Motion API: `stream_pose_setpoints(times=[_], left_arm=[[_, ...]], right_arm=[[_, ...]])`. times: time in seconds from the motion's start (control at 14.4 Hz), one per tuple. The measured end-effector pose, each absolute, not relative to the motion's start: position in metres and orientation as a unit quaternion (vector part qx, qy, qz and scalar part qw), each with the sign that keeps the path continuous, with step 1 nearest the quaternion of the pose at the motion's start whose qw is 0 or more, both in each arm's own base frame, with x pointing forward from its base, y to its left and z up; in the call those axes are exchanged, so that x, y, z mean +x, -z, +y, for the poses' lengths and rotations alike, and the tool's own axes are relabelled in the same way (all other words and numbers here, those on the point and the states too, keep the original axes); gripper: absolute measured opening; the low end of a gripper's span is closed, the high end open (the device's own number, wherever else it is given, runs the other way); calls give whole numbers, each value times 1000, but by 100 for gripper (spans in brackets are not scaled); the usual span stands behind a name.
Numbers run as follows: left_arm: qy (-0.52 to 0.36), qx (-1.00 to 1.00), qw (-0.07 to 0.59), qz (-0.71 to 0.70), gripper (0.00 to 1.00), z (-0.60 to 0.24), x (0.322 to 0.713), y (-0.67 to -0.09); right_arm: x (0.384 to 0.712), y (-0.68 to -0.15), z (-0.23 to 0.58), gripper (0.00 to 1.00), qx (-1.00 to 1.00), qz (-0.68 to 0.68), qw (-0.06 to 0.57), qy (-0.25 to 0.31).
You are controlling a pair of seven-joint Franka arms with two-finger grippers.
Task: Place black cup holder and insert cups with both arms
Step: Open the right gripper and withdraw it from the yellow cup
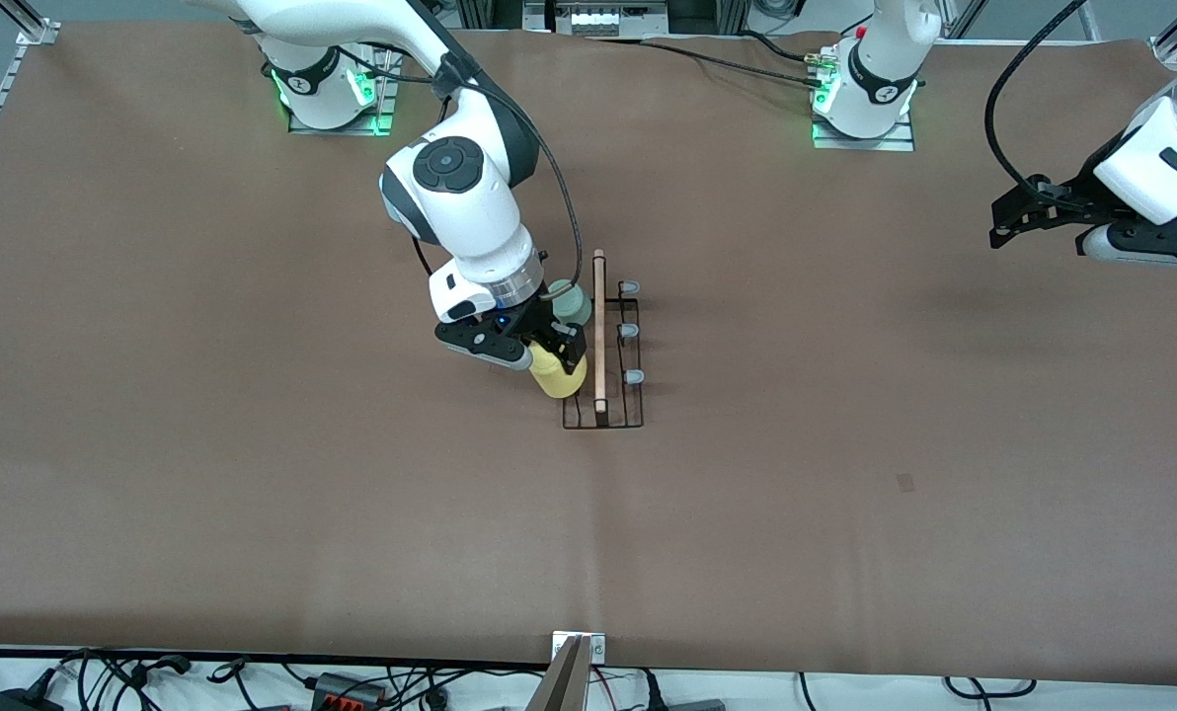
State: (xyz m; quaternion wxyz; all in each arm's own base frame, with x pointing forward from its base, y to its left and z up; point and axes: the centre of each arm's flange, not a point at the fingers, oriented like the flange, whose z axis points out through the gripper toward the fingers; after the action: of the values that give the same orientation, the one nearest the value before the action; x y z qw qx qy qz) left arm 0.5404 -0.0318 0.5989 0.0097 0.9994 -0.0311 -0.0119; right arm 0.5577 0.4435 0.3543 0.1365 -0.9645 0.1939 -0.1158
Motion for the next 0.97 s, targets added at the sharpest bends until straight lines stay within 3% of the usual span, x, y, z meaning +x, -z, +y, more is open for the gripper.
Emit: stream_pose_setpoints(times=[0.14, 0.35, 0.63, 0.97], left_arm=[[12, 999, 10, -31, 100, -32, 540, -599], [12, 999, 10, -31, 100, -32, 540, -599], [12, 999, 10, -31, 100, -32, 540, -599], [12, 999, 10, -31, 100, -32, 540, -599]], right_arm=[[557, -351, 448, 72, -964, 191, 144, 120], [563, -351, 442, 99, -963, 192, 142, 127], [581, -378, 408, 100, -968, 192, 103, 123], [604, -492, 232, 100, -987, 144, -6, 72]])
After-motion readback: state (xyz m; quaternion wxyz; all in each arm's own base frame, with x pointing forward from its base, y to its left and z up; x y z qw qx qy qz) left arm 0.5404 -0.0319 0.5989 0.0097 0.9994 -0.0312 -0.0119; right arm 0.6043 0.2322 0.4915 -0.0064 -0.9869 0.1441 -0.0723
